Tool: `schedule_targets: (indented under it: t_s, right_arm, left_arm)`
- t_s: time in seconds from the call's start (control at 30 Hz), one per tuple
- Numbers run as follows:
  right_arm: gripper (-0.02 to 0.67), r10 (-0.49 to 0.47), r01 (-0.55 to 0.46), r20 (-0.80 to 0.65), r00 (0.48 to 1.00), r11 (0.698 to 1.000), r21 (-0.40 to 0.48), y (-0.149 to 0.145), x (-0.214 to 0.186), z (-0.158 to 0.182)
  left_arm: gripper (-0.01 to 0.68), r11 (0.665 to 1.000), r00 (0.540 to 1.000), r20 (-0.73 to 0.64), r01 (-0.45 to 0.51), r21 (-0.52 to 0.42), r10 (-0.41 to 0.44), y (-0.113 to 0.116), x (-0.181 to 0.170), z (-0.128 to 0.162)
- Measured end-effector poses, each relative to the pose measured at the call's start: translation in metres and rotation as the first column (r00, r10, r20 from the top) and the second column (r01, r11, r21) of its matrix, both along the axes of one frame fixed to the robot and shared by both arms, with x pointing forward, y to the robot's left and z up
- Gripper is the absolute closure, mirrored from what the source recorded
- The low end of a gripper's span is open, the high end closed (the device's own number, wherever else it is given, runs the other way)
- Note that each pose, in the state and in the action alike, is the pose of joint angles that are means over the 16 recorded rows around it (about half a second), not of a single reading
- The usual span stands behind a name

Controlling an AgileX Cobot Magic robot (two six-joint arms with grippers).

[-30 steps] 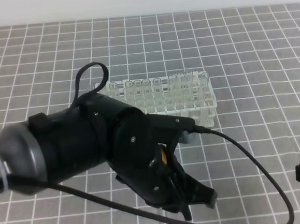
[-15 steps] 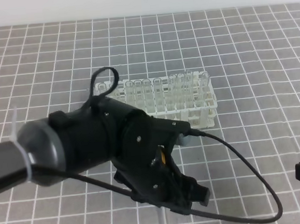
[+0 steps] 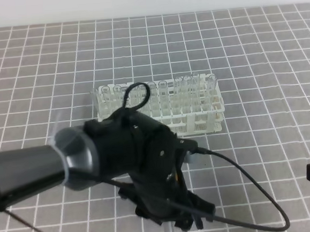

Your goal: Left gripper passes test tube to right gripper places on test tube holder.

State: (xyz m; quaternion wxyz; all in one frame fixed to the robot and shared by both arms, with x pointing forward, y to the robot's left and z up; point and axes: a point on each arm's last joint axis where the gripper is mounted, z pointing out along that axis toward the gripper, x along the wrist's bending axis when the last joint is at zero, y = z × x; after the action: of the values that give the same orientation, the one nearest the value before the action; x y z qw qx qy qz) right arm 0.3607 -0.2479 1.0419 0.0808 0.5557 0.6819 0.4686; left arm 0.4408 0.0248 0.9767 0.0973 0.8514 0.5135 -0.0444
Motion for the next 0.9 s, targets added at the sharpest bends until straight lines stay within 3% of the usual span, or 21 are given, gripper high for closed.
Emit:
schedule_targets:
  t_s: [0.37,0.9]
  right_arm:
    - [0.65,-0.005,0.005,0.005,1.0,1.0,0.002,0.0,0.001,0.0]
    - [0.65,-0.006,0.006,0.007,1.0,1.0,0.003,0.0,0.001,0.001]
  left_arm:
    - [0.638,0.995,0.999,-0.002,0.037,0.094,-0.037,-0.006,0.01,-0.017]
    - [0.643,0.986,0.998,-0.026,0.067,0.149,-0.064,-0.003,0.01,-0.023]
